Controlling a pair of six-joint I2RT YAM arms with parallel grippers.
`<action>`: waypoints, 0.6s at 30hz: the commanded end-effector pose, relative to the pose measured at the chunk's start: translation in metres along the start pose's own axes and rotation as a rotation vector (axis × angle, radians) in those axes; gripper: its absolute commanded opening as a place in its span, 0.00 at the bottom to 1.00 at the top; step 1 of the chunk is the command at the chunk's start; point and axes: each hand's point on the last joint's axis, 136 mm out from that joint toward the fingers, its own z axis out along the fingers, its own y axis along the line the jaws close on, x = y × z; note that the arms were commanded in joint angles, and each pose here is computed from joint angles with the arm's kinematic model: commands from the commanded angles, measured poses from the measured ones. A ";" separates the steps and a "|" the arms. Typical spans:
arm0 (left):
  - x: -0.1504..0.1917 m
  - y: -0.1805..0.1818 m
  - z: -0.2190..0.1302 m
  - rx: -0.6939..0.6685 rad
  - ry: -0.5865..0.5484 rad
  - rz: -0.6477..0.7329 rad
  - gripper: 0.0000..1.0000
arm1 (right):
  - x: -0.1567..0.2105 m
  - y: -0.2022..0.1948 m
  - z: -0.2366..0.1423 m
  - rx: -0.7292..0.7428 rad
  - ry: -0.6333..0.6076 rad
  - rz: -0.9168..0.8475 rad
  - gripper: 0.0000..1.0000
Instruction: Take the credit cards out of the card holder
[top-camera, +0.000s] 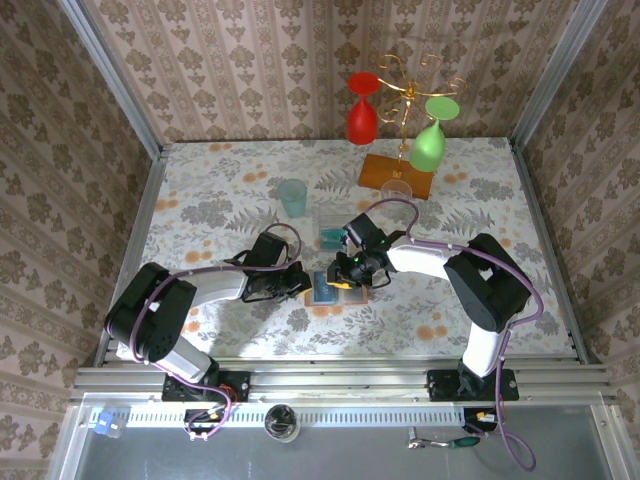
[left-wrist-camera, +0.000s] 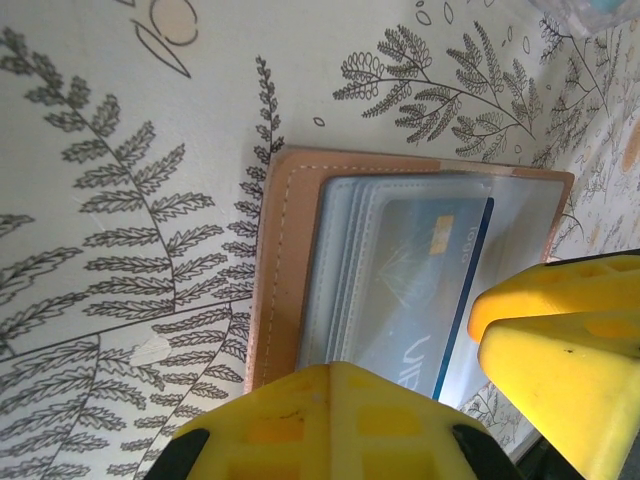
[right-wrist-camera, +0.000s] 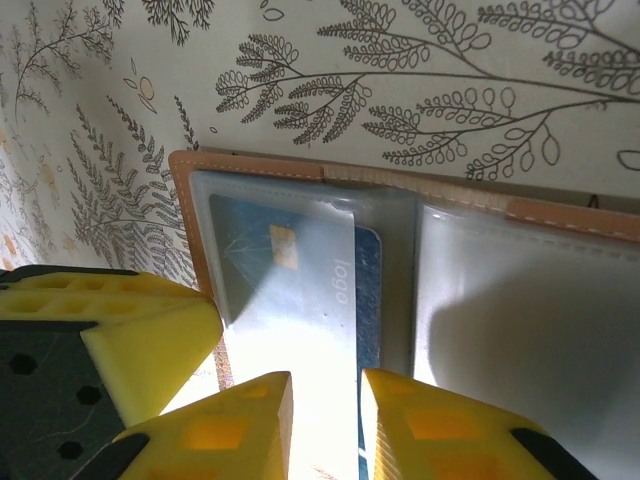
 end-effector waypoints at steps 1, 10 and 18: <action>0.001 0.005 -0.004 -0.015 -0.007 0.016 0.02 | -0.001 0.010 0.002 -0.024 0.010 -0.014 0.24; 0.003 0.009 -0.002 -0.027 0.000 0.011 0.02 | -0.001 0.004 0.007 -0.006 0.017 -0.022 0.24; 0.002 0.008 -0.002 -0.026 -0.001 0.011 0.02 | 0.002 0.007 0.010 -0.023 0.025 -0.035 0.23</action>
